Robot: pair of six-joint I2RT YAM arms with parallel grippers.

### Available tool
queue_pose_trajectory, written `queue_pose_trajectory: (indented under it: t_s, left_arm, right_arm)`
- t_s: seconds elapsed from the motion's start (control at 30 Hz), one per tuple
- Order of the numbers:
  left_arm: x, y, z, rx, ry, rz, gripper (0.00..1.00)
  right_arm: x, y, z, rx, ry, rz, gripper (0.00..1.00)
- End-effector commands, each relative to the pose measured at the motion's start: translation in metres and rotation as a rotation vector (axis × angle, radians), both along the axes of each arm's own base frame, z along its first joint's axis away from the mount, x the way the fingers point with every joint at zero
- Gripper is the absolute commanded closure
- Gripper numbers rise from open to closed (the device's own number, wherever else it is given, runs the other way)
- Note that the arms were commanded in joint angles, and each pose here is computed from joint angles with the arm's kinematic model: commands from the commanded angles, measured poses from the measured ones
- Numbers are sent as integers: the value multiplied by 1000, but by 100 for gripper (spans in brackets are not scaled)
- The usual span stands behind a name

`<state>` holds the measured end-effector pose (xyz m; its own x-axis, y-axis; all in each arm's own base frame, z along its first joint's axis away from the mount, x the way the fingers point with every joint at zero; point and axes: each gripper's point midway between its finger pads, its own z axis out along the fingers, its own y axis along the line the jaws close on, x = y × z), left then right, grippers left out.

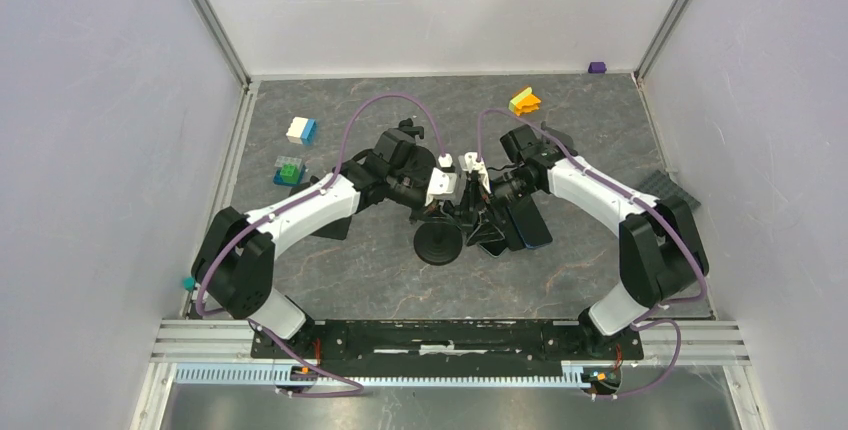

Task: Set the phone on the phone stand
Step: Install the phone on the phone stand.

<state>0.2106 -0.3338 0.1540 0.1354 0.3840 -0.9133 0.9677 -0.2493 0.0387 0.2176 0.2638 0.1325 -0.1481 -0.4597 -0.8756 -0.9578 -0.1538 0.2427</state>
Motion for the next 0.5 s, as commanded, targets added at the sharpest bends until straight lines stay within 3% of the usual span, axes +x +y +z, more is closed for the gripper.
queue_pose_trajectory:
  t_s: [0.0,0.47]
  left_arm:
    - [-79,9,-24,65,223,-181,98]
    - [-60,12,-13,2,222,-97,98]
  right_arm:
    - [66,-1,40,47,-258,-118,2]
    - [58,-21,46,17,-243,-142,2]
